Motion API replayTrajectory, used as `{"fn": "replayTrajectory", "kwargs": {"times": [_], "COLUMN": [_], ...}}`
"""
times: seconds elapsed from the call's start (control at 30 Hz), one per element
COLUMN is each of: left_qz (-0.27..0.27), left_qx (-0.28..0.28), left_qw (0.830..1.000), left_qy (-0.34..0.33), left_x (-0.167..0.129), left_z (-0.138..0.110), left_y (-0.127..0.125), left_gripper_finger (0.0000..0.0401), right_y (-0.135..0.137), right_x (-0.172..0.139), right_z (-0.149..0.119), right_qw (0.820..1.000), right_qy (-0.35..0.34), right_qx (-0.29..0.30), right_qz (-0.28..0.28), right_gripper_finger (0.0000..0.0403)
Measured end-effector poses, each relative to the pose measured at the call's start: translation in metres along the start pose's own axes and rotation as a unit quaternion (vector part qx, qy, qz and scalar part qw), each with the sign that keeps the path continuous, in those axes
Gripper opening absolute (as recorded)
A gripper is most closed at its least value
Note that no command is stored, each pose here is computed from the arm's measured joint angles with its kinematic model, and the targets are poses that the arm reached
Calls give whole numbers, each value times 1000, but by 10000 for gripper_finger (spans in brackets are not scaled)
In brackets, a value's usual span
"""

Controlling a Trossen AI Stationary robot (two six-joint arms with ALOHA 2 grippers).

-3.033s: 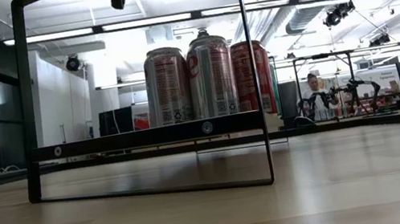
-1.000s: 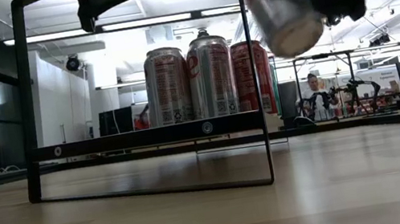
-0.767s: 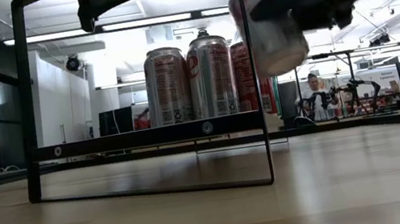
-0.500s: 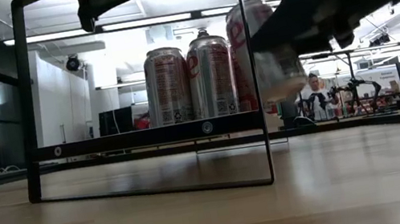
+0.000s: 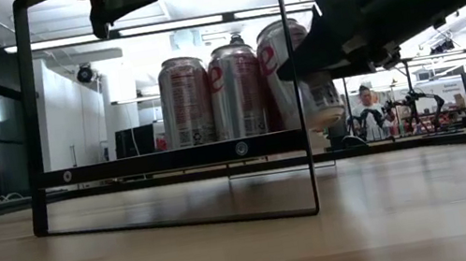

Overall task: Place canned beverage on shelf
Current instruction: Put the red and silver soda can on the shelf aligned with the other red and silver soda can

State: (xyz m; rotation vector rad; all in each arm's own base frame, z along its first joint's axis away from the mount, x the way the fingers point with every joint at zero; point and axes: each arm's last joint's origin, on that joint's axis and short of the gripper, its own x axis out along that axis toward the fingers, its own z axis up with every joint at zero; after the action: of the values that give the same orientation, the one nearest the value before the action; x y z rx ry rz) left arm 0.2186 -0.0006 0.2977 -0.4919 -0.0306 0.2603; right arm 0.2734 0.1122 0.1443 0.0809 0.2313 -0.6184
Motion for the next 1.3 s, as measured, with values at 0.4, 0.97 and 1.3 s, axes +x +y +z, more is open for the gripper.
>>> {"fn": "replayTrajectory", "kwargs": {"times": [0.4, 0.97, 1.3], "left_qz": [3, 3, 4], "left_qx": [4, 4, 5], "left_qw": [1000, 1000, 1000], "left_qy": [0, 1, 1], "left_x": [0, 0, 0], "left_z": [0, 0, 0], "left_y": [0, 0, 0], "left_gripper_finger": [296, 296, 296], "right_y": [-5, -6, -2], "right_x": [10, 13, 13], "right_z": [3, 4, 11], "right_qw": [1000, 1000, 999], "right_qy": [8, 16, -10], "right_qx": [-2, -4, -5], "right_qz": [3, 18, 32], "right_gripper_finger": [272, 335, 338]}}
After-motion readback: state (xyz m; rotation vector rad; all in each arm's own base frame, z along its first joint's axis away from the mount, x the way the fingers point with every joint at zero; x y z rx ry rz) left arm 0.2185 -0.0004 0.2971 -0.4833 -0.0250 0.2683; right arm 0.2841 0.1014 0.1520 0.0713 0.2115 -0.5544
